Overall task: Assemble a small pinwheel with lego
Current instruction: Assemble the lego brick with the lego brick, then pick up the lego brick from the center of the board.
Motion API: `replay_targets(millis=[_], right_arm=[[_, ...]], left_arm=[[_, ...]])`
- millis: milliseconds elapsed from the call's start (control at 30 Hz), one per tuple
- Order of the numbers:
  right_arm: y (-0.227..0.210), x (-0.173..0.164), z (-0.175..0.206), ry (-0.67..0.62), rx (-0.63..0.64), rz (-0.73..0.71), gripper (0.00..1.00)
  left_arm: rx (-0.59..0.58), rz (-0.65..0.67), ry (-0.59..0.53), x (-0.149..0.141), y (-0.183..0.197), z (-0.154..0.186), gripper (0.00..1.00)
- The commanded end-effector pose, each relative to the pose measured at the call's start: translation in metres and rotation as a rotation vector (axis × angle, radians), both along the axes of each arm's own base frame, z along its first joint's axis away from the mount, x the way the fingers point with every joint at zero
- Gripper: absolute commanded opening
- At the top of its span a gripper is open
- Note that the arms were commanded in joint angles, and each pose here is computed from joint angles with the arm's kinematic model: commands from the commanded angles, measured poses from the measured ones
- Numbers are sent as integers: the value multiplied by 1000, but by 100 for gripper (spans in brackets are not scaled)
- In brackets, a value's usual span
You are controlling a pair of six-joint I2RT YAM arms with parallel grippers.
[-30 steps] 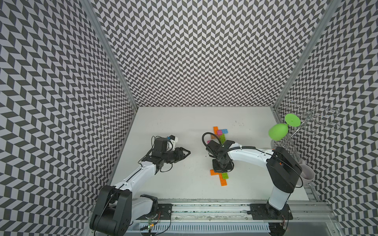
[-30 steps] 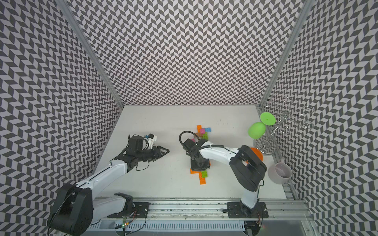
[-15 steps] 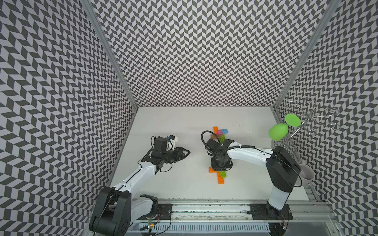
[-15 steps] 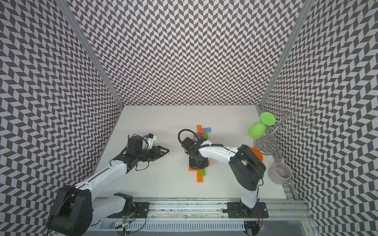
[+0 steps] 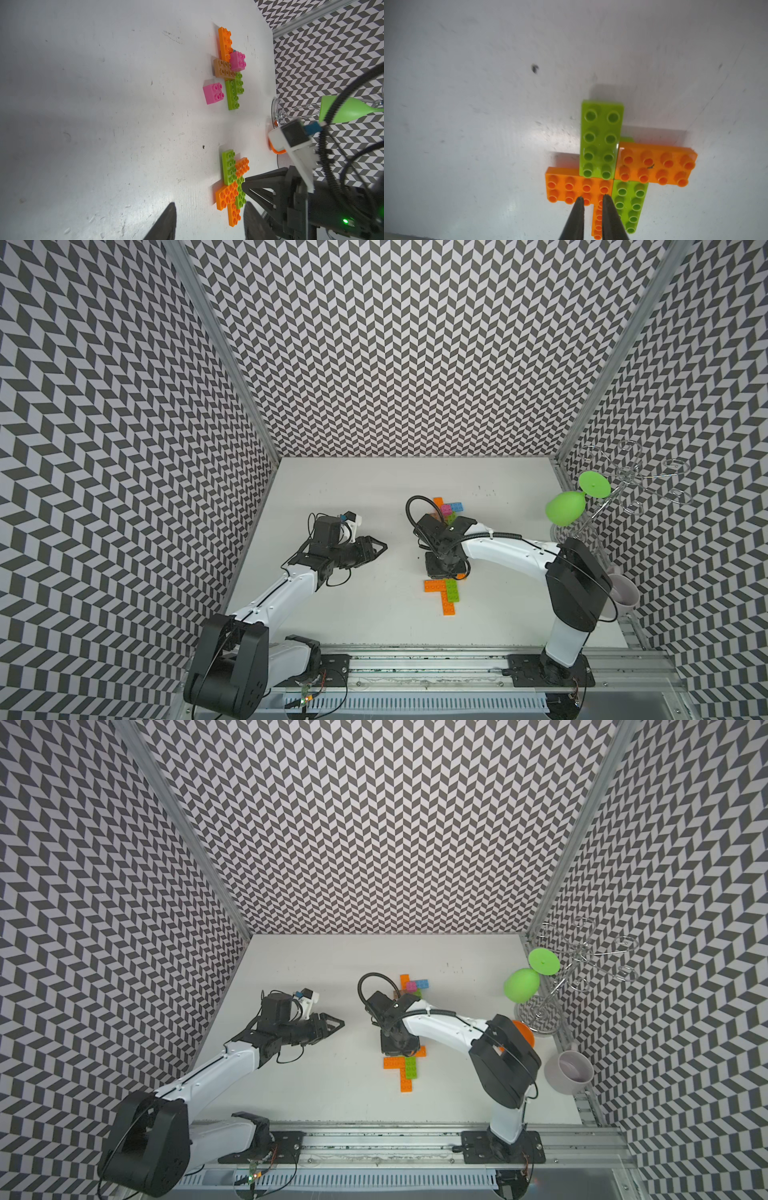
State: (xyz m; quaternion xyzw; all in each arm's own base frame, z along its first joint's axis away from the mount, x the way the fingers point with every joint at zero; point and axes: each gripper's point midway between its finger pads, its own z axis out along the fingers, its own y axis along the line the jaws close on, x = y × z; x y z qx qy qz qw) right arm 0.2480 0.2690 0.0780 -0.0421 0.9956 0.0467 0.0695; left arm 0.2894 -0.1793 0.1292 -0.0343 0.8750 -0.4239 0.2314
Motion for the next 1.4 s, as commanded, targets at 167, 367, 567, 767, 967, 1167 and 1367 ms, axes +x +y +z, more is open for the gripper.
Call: replay_targets(millis=[167,367,567,767,967,1167,1367], right_arm=[[18,86,55,-252,68,110,22],[20,128,41,-248,24,154,34],[14,150,12,-199,-9,177,39],[19,158,-6,-163,-30,197,43],[22,156,-23,-118,-28,206,46],[20,156,-35,-93,-54,203,46],[22,156,-43,-76,-53,210,45]], left_arm=[[-11,41,-113,67,-12,39,52],[-64,99,-136,104,-14,47,52],[-124,160,-135,139,0,47,51],[-126,207,-141,162,23,50,51],[-116,223,-133,162,32,46,51],[-115,224,-130,161,33,44,51],[-115,225,-132,161,33,44,51]])
